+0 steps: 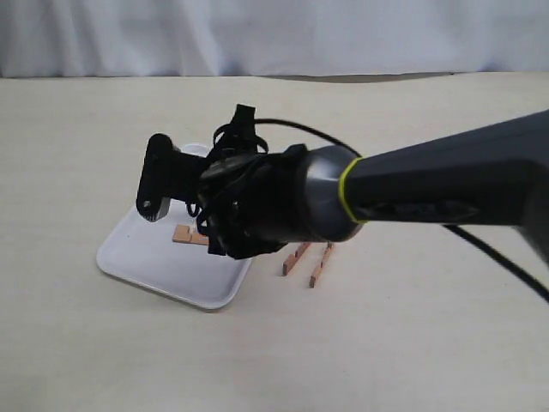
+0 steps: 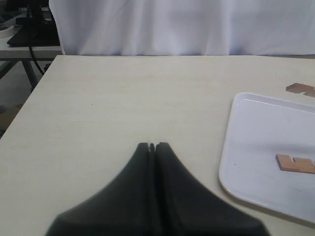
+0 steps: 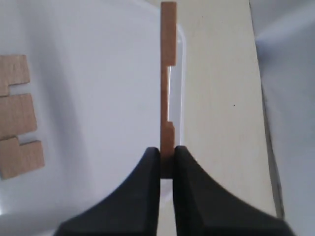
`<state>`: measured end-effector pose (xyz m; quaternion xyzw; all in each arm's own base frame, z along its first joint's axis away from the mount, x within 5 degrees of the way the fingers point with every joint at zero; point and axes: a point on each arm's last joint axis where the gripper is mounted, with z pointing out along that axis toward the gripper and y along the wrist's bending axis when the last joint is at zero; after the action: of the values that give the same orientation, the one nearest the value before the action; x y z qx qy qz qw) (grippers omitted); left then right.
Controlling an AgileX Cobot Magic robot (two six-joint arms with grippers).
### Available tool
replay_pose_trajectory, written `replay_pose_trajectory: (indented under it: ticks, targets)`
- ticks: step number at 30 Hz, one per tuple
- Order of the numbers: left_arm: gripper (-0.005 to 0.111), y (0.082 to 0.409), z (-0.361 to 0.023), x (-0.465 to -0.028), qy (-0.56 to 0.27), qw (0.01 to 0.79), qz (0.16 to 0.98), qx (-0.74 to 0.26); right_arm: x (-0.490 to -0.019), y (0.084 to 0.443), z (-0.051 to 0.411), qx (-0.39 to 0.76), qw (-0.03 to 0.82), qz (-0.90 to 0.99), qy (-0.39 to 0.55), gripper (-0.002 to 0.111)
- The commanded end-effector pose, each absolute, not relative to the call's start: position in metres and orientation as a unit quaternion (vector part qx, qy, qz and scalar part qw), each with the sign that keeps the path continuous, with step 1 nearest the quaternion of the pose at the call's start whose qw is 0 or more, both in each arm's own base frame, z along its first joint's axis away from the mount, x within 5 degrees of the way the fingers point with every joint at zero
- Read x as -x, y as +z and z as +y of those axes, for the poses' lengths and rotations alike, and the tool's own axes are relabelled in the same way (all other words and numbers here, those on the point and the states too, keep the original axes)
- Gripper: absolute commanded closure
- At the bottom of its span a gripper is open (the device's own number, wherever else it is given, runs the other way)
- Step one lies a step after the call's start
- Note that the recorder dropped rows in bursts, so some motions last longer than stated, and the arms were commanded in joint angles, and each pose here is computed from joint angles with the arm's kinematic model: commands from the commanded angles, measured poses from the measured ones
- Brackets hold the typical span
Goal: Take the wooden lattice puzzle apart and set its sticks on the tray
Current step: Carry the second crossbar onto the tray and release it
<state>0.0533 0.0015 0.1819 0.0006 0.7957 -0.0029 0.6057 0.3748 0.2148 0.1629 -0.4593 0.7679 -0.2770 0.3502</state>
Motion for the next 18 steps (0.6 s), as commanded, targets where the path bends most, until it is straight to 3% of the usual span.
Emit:
replay_pose_trajectory:
  ticks: [1,4,11,18]
  targets:
    - [0.107,0.182,0.001,-0.053,-0.004,0.608,0.794,-0.005,-0.384,0.141,0.22,0.459,0.346,0.759,-0.305,0.104]
    - [0.107,0.182,0.001,-0.053,-0.004,0.608,0.794,-0.005,-0.385,0.126,0.221,0.466,0.339,0.758,-0.305,0.096]
    - [0.107,0.182,0.001,-0.053,-0.004,0.608,0.794,-0.005,-0.376,0.118,0.231,0.459,0.331,0.767,-0.302,0.048]
    - [0.107,0.182,0.001,-0.053,-0.004,0.608,0.794,-0.005,-0.359,0.168,0.245,0.454,0.359,0.771,-0.265,0.044]
